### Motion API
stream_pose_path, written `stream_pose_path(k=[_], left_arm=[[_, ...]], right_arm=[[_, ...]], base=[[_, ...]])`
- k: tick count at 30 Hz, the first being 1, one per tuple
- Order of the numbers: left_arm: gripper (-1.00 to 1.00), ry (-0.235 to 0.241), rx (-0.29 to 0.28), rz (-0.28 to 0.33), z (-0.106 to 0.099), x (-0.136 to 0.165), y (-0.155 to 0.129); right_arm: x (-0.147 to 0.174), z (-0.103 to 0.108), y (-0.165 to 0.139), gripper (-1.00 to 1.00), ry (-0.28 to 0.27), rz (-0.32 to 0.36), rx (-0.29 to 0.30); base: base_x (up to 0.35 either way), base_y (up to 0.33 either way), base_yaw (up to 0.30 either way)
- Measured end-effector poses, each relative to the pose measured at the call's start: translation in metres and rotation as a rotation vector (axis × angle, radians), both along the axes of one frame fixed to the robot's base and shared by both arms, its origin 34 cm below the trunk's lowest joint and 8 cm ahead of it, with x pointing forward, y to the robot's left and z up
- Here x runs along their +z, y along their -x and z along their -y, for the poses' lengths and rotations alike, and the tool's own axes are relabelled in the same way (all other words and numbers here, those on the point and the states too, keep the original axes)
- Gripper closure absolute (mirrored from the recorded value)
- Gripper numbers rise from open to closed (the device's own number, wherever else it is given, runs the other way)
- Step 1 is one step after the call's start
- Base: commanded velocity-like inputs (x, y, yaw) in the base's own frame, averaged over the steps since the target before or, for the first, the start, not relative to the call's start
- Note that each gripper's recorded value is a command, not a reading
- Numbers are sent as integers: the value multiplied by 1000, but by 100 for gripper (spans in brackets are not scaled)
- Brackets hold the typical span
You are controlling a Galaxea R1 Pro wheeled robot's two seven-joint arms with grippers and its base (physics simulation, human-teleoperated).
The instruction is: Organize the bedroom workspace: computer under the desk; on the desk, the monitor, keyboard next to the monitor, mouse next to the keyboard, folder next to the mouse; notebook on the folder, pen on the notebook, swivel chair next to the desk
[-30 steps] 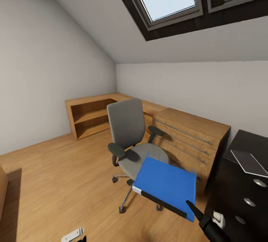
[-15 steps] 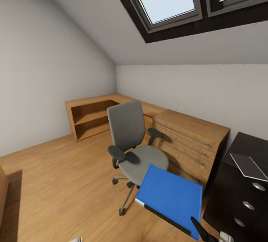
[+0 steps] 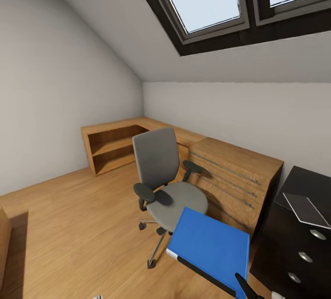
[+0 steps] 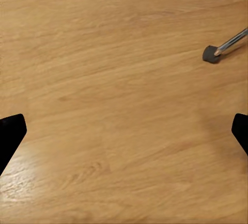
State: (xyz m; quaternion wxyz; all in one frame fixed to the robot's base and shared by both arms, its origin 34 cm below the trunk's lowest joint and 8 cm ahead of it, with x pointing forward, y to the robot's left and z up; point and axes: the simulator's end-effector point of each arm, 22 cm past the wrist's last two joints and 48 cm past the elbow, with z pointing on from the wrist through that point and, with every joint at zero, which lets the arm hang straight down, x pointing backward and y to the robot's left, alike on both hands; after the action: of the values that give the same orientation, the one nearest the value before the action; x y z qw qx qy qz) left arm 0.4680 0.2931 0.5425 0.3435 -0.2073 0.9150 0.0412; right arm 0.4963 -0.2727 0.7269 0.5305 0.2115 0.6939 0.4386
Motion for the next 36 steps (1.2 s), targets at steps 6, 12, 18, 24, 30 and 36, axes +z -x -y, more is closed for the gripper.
stream_pose_path(k=[6, 12, 18, 24, 30, 36], left_arm=[[-100, 1, 3, -6, -1, 9, 2], [-100, -5, 4, -23, -3, 14, 8], [-100, -6, 3, -27, -3, 22, 9], [-100, -4, 2, -28, -1, 32, 9], [-100, 4, 0, -30, 5, 40, 10], [-100, 10, -1, -33, 8, 49, 11]], right_arm=[[13, 4, -2, 100, 34, 30, -18], [32, -1, -1, 100, 22, 68, 4], [47, -4, 1, 100, 10, 86, 18], [58, -5, 1, 100, 6, 92, 22], [67, -5, 1, 100, 9, 91, 20], [75, -6, 1, 100, 10, 90, 26]], base=[[0, 0, 0], [0, 0, 0], [0, 0, 0], [0, 0, 0], [0, 0, 0], [0, 0, 0]])
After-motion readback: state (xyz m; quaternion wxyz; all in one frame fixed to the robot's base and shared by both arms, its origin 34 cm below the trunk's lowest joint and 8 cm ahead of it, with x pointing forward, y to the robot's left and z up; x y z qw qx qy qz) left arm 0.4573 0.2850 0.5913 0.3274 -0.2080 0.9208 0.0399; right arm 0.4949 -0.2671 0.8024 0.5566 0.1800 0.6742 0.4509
